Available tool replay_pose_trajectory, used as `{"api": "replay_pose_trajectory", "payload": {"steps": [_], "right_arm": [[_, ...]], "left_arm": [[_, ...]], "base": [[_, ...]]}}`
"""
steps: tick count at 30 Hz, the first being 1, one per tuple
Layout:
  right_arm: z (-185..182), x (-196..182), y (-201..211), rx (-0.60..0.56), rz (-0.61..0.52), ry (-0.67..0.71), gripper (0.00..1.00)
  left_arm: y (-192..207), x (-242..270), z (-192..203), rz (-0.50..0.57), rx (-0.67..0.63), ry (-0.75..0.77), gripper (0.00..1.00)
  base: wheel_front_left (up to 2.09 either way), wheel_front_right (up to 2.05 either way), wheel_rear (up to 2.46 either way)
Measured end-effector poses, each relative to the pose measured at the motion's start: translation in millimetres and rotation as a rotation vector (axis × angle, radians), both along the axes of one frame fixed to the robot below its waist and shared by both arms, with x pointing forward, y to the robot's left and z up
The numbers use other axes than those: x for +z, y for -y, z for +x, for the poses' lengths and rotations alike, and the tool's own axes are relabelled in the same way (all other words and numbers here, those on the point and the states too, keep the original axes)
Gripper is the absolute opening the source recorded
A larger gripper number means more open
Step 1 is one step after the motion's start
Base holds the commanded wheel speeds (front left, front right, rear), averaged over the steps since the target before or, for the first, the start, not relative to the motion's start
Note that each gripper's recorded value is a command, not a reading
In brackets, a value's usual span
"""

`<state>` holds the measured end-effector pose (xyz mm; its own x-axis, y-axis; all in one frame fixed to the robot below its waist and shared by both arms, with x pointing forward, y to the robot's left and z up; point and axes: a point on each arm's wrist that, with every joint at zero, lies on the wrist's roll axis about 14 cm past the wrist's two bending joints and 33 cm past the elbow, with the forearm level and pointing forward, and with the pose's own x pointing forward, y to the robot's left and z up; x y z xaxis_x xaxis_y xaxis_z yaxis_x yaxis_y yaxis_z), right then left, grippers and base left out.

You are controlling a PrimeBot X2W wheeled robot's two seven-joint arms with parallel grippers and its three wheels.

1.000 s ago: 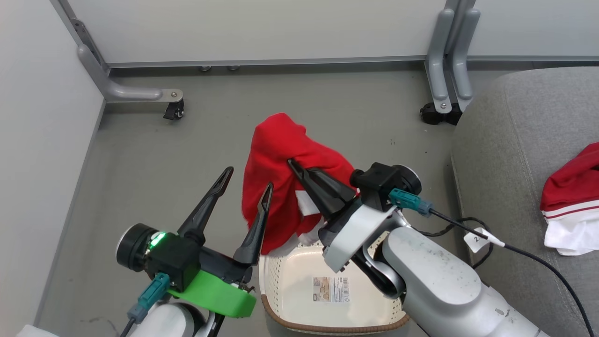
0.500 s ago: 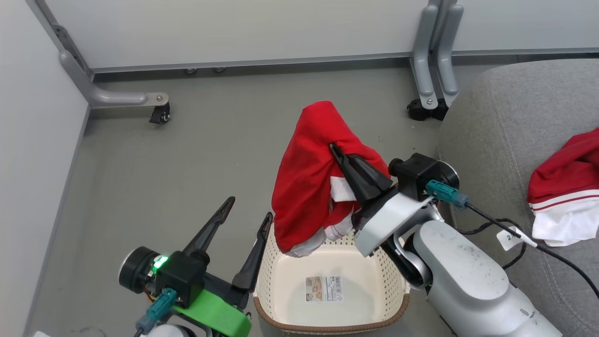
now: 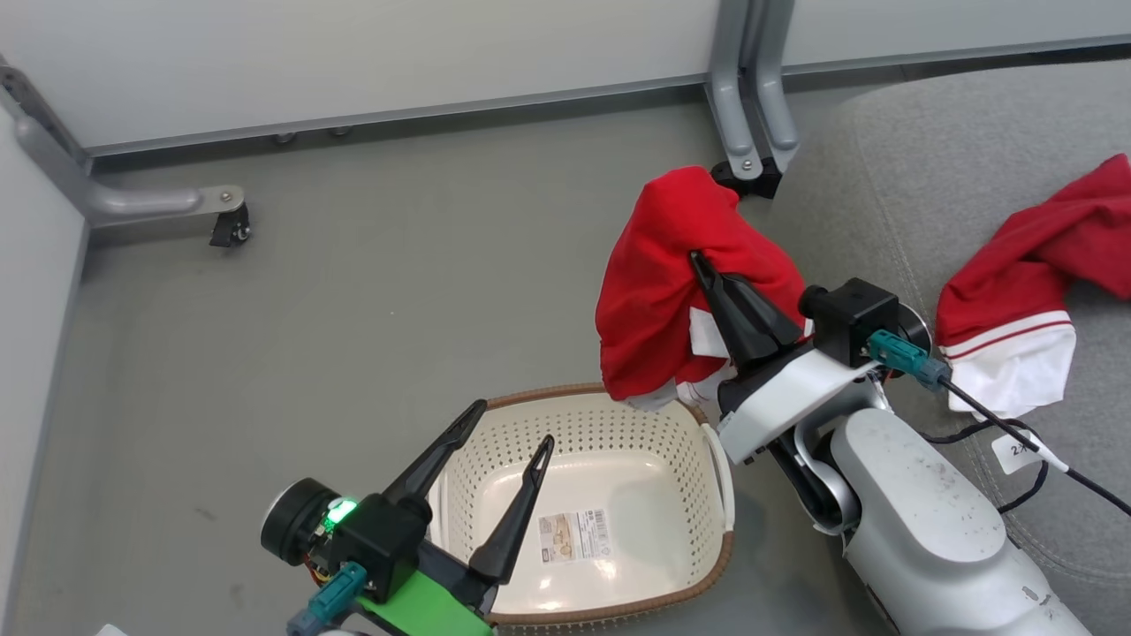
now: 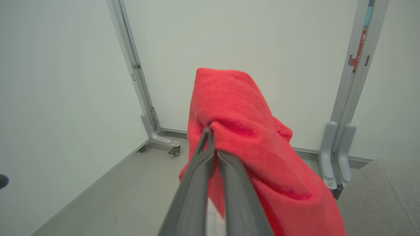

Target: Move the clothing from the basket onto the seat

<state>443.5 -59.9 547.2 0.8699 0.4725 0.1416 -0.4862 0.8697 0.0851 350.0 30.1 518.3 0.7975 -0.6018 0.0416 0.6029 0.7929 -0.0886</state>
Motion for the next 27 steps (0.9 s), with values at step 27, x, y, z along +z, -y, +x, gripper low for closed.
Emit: {"api": "replay_pose_trajectory", "payload": {"steps": [27], "right_arm": [[-57.8, -26.0, 205.8, -0.602, -0.009, -0.076, 0.0]], "left_arm": [[120.7, -11.0, -9.5, -0.005, -0.487, -0.035, 1.0]], "base": [[0.0, 0.0, 0.0]]}}
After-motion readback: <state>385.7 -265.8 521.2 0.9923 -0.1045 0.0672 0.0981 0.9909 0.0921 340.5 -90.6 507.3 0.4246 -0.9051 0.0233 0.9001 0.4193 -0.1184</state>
